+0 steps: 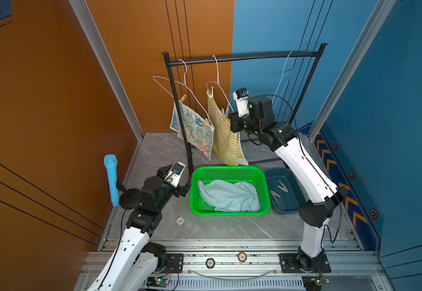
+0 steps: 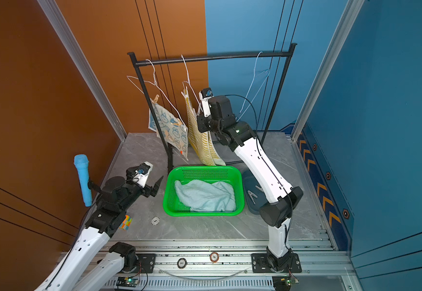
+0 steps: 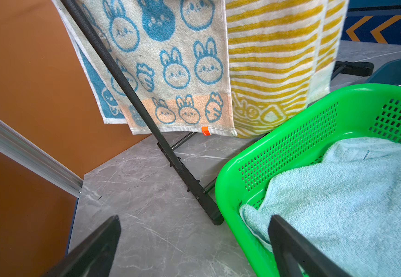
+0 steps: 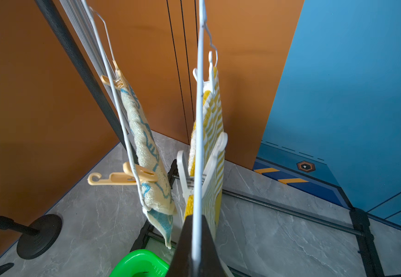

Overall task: Remove the clothespins securing towels to the hanger
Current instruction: Pick up the hanger from the clothesline.

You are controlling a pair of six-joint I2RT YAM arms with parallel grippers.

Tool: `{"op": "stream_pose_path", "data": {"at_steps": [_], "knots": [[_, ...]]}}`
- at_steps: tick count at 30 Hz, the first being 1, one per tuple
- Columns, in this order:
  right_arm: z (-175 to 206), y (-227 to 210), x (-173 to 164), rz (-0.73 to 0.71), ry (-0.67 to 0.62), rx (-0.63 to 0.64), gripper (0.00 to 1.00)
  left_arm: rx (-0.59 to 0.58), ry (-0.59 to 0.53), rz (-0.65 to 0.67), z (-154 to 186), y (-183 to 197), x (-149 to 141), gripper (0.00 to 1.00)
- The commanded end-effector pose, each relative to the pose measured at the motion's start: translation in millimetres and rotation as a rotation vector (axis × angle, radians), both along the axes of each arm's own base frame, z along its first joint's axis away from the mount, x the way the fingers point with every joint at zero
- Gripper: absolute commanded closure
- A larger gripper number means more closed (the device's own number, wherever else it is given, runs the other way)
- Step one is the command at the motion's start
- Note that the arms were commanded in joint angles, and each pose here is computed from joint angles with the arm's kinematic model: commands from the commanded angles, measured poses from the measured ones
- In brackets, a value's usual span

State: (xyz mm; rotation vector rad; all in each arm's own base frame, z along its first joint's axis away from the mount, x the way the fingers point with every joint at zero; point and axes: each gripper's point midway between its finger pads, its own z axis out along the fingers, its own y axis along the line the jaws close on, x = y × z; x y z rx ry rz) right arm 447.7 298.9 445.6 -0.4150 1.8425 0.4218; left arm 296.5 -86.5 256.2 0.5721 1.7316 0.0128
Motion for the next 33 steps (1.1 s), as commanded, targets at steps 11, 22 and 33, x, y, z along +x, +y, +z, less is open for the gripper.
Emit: {"op": "stream_pose_path", "data": {"at_steps": [11, 22, 33], "knots": [[90, -19, -7, -0.03, -0.262, 0.154, 1.0, -0.014, -0.001, 0.003, 0, 2, 0, 0.02], [118, -31, -19, -0.041, -0.327, 0.199, 1.0, -0.011, -0.006, 0.003, 1, 2, -1, 0.02], [119, -67, -78, -0.019, -0.316, 0.142, 1.0, -0.009, -0.009, -0.001, 1, 1, -1, 0.02]]}}
